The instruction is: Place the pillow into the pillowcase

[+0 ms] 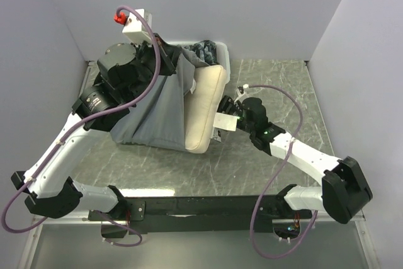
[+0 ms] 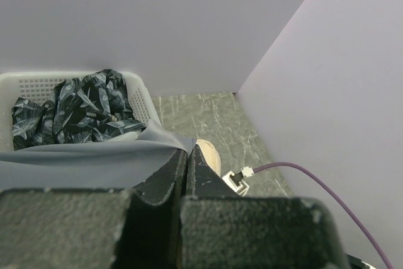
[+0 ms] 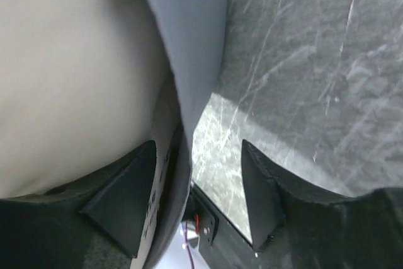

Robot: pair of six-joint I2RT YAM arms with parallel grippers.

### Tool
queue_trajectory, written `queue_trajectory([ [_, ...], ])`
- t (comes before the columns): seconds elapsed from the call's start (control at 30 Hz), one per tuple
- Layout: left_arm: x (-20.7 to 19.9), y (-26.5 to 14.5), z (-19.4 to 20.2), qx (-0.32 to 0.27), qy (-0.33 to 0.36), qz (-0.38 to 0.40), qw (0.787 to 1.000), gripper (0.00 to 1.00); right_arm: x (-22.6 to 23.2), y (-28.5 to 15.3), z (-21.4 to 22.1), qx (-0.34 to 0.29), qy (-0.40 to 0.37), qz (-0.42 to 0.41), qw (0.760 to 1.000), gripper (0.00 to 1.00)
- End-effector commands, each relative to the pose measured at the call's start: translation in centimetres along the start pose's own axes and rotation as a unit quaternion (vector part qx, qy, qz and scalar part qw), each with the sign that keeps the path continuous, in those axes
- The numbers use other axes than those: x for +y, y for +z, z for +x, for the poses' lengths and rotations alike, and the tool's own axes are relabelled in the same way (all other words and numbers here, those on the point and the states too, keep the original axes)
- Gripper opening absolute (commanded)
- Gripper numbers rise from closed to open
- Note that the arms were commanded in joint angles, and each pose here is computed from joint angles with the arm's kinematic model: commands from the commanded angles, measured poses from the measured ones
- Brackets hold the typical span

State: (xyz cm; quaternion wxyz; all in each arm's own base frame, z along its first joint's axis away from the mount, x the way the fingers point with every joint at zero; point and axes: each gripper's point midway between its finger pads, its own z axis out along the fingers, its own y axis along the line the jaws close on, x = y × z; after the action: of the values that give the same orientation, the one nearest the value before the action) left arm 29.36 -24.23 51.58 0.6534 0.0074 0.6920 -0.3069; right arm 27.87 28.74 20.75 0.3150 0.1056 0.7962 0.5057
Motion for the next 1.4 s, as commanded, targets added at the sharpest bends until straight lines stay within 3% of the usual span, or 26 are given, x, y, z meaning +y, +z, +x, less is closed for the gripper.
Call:
queue_trajectory([
  [0.0,-3.5,-2.1,-7.5,-0.102,-0.056,0.071,0.991,0.01,4.6,1.0,-2.5,-0.051,-0.009,-0.075,0.996,0.59],
  [0.07,-3.6,-2.2,-7.7,-0.103,-0.055,0.072,0.991,0.01,5.1,1.5,-2.6,-0.052,-0.007,-0.083,0.995,0.57],
  [0.23,-3.1,-2.4,-8.2,-0.108,-0.046,0.059,0.991,0.01,5.8,0.7,-3.4,-0.067,-0.016,-0.076,0.995,0.23],
  [0.3,-2.8,-2.6,-8.5,-0.113,-0.037,0.052,0.992,0.01,7.9,-1.3,-5.2,-0.100,-0.031,-0.079,0.991,0.08],
  [0.37,-2.6,-2.5,-8.8,-0.118,-0.031,0.045,0.992,0.02,9.4,-4.1,-6.6,-0.130,-0.059,-0.065,0.988,0.00],
  [0.47,-2.3,-2.5,-9.4,-0.125,-0.016,0.035,0.991,0.02,14.7,-9.5,-9.6,-0.183,-0.110,-0.079,0.974,0.00],
  [0.5,-2.2,-2.3,-9.6,-0.129,-0.009,0.033,0.991,0.03,18.4,-12.4,-11.5,-0.221,-0.124,-0.101,0.962,0.00],
  [0.7,-2.3,-0.9,-10.0,-0.128,-0.003,0.037,0.991,0.03,26.1,-20.1,-15.9,-0.295,-0.190,-0.104,0.931,0.00],
  [0.87,-2.1,0.1,-10.3,-0.126,-0.004,0.033,0.991,0.04,28.5,-20.2,-17.7,-0.298,-0.215,-0.086,0.926,0.00],
  [1.03,-0.4,0.8,-10.5,-0.113,-0.012,0.024,0.993,0.04,29.5,-22.4,-20.4,-0.342,-0.234,-0.052,0.909,0.00],
  [1.2,-0.9,3.1,-6.9,-0.046,-0.027,0.057,0.997,0.06,29.6,-24.1,-23.5,-0.364,-0.249,-0.036,0.897,0.00],
  [1.33,2.6,4.1,-4.7,-0.018,-0.039,-0.007,0.999,0.06,29.5,-21.0,-21.7,-0.289,-0.242,-0.081,0.923,0.00],
  [1.37,4.9,4.1,-4.3,-0.016,-0.057,-0.031,0.998,0.06,27.2,-17.9,-20.8,-0.254,-0.231,-0.067,0.937,0.00],
])
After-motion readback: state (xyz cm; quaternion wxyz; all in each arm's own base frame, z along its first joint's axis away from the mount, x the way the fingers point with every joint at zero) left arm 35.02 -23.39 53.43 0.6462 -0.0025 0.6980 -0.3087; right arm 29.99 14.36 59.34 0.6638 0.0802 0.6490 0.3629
